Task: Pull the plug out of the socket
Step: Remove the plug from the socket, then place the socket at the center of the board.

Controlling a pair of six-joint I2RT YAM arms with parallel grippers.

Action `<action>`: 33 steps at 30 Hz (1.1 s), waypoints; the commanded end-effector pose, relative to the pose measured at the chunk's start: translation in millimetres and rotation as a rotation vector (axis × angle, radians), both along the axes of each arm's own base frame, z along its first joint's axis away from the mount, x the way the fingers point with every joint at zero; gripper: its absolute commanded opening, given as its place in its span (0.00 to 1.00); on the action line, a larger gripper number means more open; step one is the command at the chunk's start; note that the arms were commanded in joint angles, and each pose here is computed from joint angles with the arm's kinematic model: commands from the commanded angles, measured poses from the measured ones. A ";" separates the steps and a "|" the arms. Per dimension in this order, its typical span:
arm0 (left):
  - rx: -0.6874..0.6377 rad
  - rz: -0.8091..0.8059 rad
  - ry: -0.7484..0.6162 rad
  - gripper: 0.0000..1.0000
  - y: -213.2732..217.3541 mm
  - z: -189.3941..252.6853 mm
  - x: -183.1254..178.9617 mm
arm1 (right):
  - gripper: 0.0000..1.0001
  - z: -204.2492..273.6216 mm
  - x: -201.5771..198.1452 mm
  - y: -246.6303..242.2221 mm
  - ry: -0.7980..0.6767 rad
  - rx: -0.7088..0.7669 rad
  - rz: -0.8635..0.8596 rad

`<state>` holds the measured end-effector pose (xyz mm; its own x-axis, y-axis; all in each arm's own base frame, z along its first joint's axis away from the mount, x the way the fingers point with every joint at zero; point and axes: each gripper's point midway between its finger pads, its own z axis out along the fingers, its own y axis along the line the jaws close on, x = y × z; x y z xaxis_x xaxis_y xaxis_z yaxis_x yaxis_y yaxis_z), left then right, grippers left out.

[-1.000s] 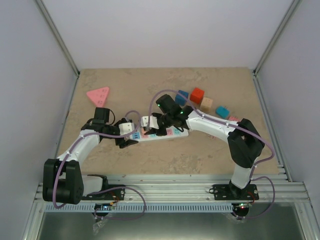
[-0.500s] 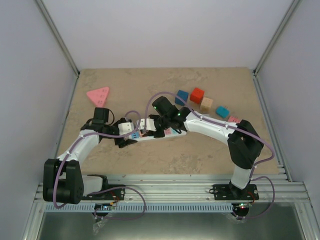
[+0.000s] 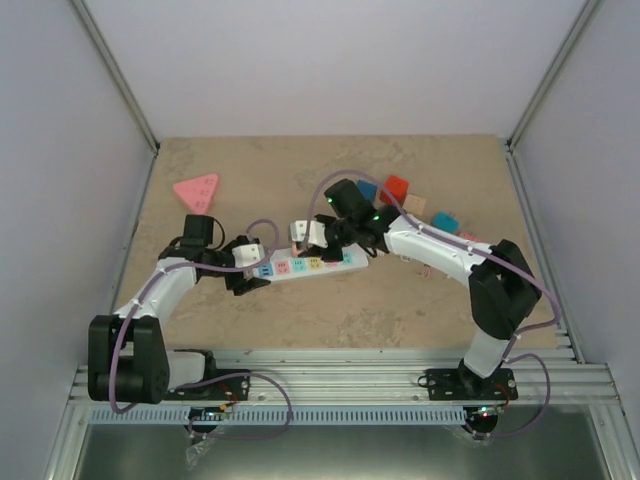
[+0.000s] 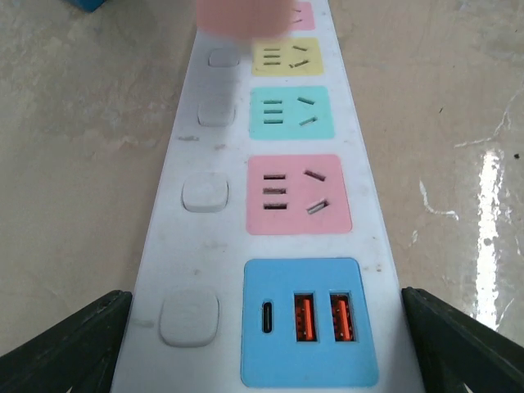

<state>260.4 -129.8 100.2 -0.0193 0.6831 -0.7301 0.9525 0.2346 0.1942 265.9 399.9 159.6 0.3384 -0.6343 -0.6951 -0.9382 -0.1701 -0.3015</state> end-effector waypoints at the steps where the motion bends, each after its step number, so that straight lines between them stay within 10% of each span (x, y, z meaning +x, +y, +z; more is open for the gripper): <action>1: 0.019 -0.005 -0.024 0.00 10.7 8.0 7.6 | 0.06 23.0 17.1 -19.2 -0.023 0.056 -0.045; 33: 0.172 0.624 0.076 0.00 125.5 -37.5 29.0 | 0.06 64.9 61.5 -71.9 -0.100 0.142 -0.208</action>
